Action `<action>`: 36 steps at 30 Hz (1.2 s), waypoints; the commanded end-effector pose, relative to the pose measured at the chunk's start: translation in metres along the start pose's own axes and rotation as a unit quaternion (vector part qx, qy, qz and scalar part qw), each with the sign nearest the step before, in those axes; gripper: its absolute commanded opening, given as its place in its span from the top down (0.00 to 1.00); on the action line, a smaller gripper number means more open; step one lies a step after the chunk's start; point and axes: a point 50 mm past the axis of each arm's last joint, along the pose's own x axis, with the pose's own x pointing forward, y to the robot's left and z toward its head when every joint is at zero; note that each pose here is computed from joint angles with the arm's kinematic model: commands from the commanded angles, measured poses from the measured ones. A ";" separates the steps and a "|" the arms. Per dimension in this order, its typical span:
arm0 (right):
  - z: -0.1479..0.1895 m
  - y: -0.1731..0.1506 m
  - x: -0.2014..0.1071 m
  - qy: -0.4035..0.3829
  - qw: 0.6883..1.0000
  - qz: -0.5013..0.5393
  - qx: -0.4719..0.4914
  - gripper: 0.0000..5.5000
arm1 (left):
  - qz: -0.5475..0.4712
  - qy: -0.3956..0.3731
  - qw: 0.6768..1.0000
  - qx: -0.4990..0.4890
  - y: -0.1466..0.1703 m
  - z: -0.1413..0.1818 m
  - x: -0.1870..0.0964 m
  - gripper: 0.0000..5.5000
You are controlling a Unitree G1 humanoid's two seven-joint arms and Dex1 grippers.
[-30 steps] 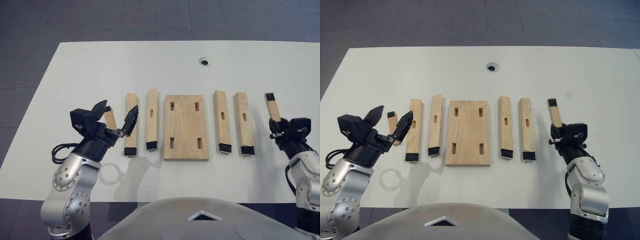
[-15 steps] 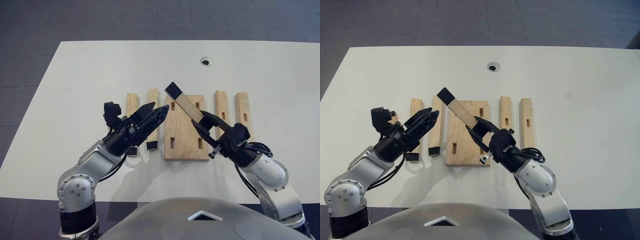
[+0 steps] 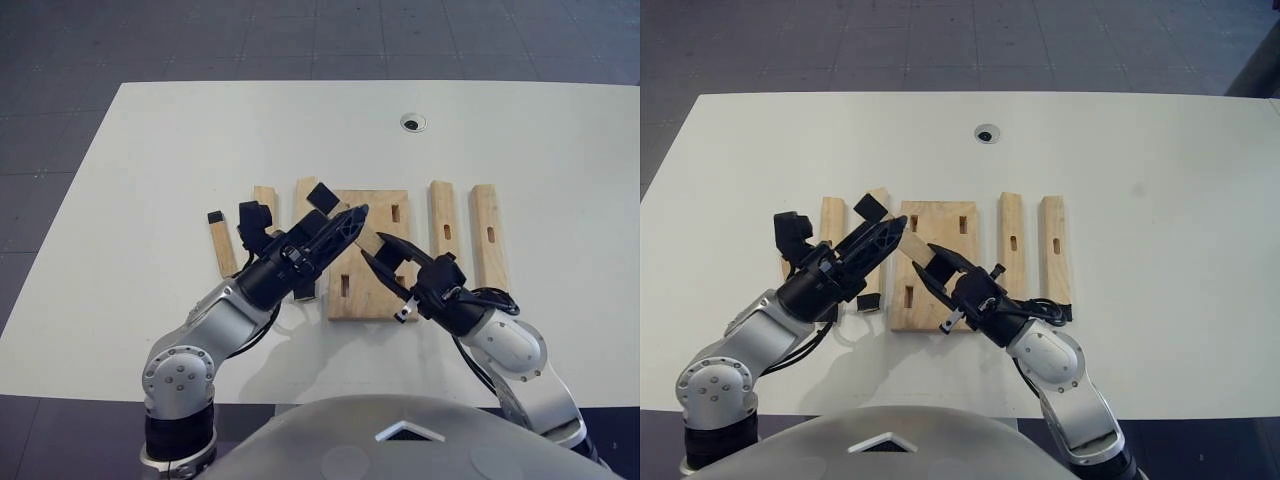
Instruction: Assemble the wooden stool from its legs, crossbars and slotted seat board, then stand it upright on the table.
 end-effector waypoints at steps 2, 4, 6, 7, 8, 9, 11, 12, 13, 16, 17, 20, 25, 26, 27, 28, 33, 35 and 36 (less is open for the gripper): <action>0.005 0.003 0.005 -0.009 1.000 0.000 -0.006 0.76 | 0.011 -0.007 1.000 -0.010 0.001 0.000 0.005 0.00; 0.003 0.004 0.006 -0.007 1.000 -0.002 -0.005 0.76 | 0.015 -0.009 1.000 -0.014 0.002 0.001 0.005 0.00; 0.003 0.004 0.006 -0.007 1.000 -0.004 -0.005 0.76 | 0.017 -0.009 1.000 -0.018 0.002 0.001 0.005 0.00; 0.003 0.004 0.006 -0.006 1.000 -0.005 -0.005 0.76 | 0.017 -0.011 1.000 -0.023 0.002 0.001 0.005 0.05; 0.002 0.004 0.006 -0.005 1.000 -0.006 -0.005 0.76 | 0.014 -0.013 0.999 -0.030 0.002 0.002 0.005 0.07; 0.002 0.004 0.006 -0.004 1.000 -0.008 -0.005 0.76 | 0.014 -0.013 0.999 -0.035 0.001 0.002 0.005 0.09; 0.001 0.004 0.006 -0.003 1.000 -0.010 -0.005 0.76 | 0.014 -0.014 0.999 -0.046 0.001 0.002 0.004 0.14; 0.001 0.004 0.006 -0.003 1.000 -0.011 -0.005 0.76 | 0.015 -0.015 0.999 -0.048 0.001 0.002 0.004 0.17; 0.001 0.004 0.006 -0.003 1.000 -0.011 -0.005 0.76 | 0.015 -0.015 0.998 -0.051 0.001 0.002 0.004 0.21; 0.002 0.004 0.006 -0.003 1.000 -0.014 -0.005 0.76 | 0.013 -0.016 0.998 -0.061 -0.001 0.002 0.004 0.30; 0.002 0.004 0.006 -0.003 1.000 -0.014 -0.004 0.76 | 0.014 -0.017 0.998 -0.063 -0.001 0.001 0.004 0.33; 0.002 0.002 0.005 -0.003 1.000 -0.016 -0.004 0.76 | 0.017 -0.017 0.997 -0.072 -0.001 0.000 0.004 0.42; 0.005 0.002 0.005 -0.009 1.000 -0.016 -0.003 0.76 | 0.020 -0.005 0.996 -0.083 -0.001 -0.008 0.005 0.59; 0.005 0.003 0.005 -0.009 1.000 -0.015 -0.002 0.76 | 0.021 -0.006 0.996 -0.084 -0.001 -0.008 0.006 0.62; 0.005 0.004 0.005 -0.009 1.000 -0.013 0.000 0.76 | 0.023 -0.005 0.996 -0.085 -0.001 -0.008 0.005 0.65; 0.006 0.004 0.005 -0.009 1.000 -0.012 0.001 0.76 | 0.024 -0.005 0.996 -0.086 -0.001 -0.008 0.005 0.68; 0.006 0.005 0.006 -0.010 1.000 -0.010 0.003 0.76 | 0.026 -0.004 0.996 -0.090 -0.001 -0.009 0.006 0.82; 0.006 0.005 0.006 -0.010 1.000 -0.010 0.003 0.76 | 0.031 -0.009 0.995 -0.091 0.000 -0.008 0.005 0.88; 0.006 0.005 0.006 -0.009 1.000 -0.009 0.004 0.76 | 0.034 -0.012 0.995 -0.092 0.001 -0.008 0.005 0.90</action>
